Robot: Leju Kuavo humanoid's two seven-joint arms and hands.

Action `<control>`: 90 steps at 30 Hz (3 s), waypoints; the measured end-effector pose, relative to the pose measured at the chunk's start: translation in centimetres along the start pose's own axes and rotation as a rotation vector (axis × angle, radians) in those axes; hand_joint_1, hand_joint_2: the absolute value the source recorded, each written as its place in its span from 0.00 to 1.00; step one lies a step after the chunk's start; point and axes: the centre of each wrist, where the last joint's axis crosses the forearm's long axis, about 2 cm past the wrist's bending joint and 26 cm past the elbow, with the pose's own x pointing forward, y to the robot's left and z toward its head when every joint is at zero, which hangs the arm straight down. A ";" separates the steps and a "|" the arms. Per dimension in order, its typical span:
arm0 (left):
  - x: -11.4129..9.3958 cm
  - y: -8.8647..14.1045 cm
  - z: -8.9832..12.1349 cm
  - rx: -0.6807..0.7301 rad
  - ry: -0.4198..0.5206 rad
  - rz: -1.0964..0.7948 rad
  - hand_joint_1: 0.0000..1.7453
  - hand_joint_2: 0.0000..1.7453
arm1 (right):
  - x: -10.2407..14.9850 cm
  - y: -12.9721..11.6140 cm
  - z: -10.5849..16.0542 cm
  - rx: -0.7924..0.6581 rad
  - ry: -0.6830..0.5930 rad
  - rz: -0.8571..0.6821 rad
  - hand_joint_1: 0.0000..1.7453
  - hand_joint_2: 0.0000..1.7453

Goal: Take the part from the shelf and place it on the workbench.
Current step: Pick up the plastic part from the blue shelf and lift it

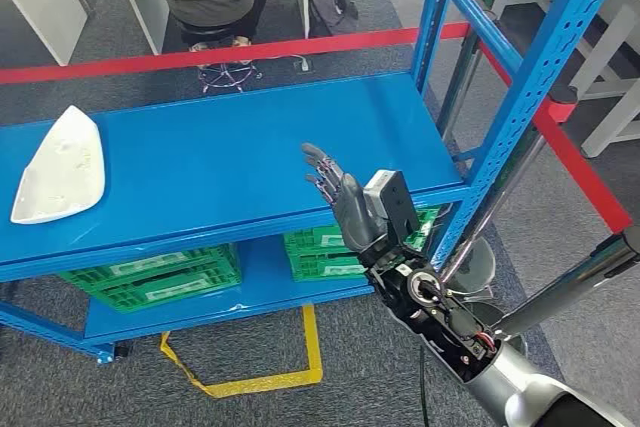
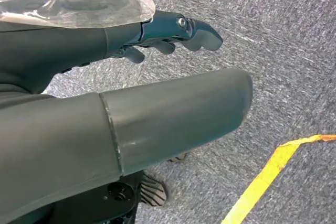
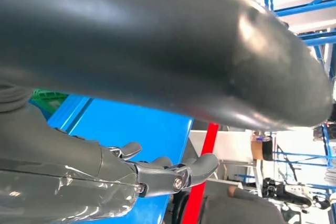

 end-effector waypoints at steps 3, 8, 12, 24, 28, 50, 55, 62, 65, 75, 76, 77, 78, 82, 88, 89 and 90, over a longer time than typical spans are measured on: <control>0.0 0.0 0.0 -0.003 0.002 0.003 0.00 0.00 | 0.0 0.0 0.0 0.000 0.002 0.000 0.00 0.00; -0.1 0.1 0.0 -0.001 0.012 0.003 0.00 0.00 | 0.0 0.0 0.0 -0.001 0.005 0.001 0.00 0.00; -0.1 0.0 0.0 -0.002 0.012 0.000 0.00 0.00 | 0.1 -0.2 -0.1 -0.005 0.004 0.004 0.00 0.00; -0.1 -0.2 0.1 -0.008 0.023 -0.014 0.00 0.00 | -0.1 -0.2 0.1 -0.007 0.024 0.001 0.00 0.00; 0.0 -0.2 0.1 -0.011 0.019 -0.019 0.00 0.00 | 0.0 -0.3 -0.1 -0.007 0.020 0.005 0.00 0.00; 0.1 -0.3 0.1 0.000 0.015 -0.032 0.00 0.00 | 0.0 -0.3 0.1 -0.010 0.026 0.004 0.00 0.00; -0.1 -0.3 0.1 0.007 0.019 -0.039 0.00 0.00 | 0.1 -0.4 -0.1 -0.009 0.020 0.007 0.00 0.00; -0.3 -0.1 0.1 0.011 0.021 -0.041 0.00 0.00 | 0.3 -0.6 -0.3 -0.012 0.013 0.010 0.00 0.00; -0.3 -0.1 0.1 0.013 0.022 -0.041 0.00 0.00 | 0.3 -0.6 -0.4 -0.012 0.013 0.011 0.00 0.00; -0.2 -0.1 0.1 0.002 0.028 -0.036 0.00 0.00 | 0.5 -1.3 -0.4 -0.057 0.029 0.035 0.00 0.00; -0.2 -0.1 0.1 -0.002 0.029 -0.035 0.00 0.00 | 0.4 -1.4 -0.3 -0.067 0.037 0.037 0.00 0.00; -0.2 -0.1 0.1 -0.006 0.031 -0.033 0.00 0.00 | 0.3 -1.5 -0.1 -0.077 0.044 0.040 0.00 0.00; -0.3 -0.1 0.1 -0.010 0.032 -0.032 0.00 0.00 | 0.3 -1.6 0.0 -0.087 0.050 0.042 0.00 0.00; -0.3 -0.3 0.1 -0.027 0.036 -0.026 0.00 0.00 | 0.4 -2.1 0.1 -0.115 0.049 0.052 0.00 0.00; -0.2 -0.2 0.1 -0.030 0.040 -0.027 0.00 0.00 | 0.7 -2.3 0.1 -0.131 0.040 0.057 0.00 0.00; -0.2 -0.2 0.1 -0.030 0.039 -0.028 0.00 0.00 | 0.7 -2.4 0.1 -0.133 0.039 0.058 0.00 0.00; -0.1 -0.2 0.1 -0.029 0.039 -0.028 0.00 0.00 | 0.7 -2.4 0.1 -0.134 0.038 0.058 0.00 0.00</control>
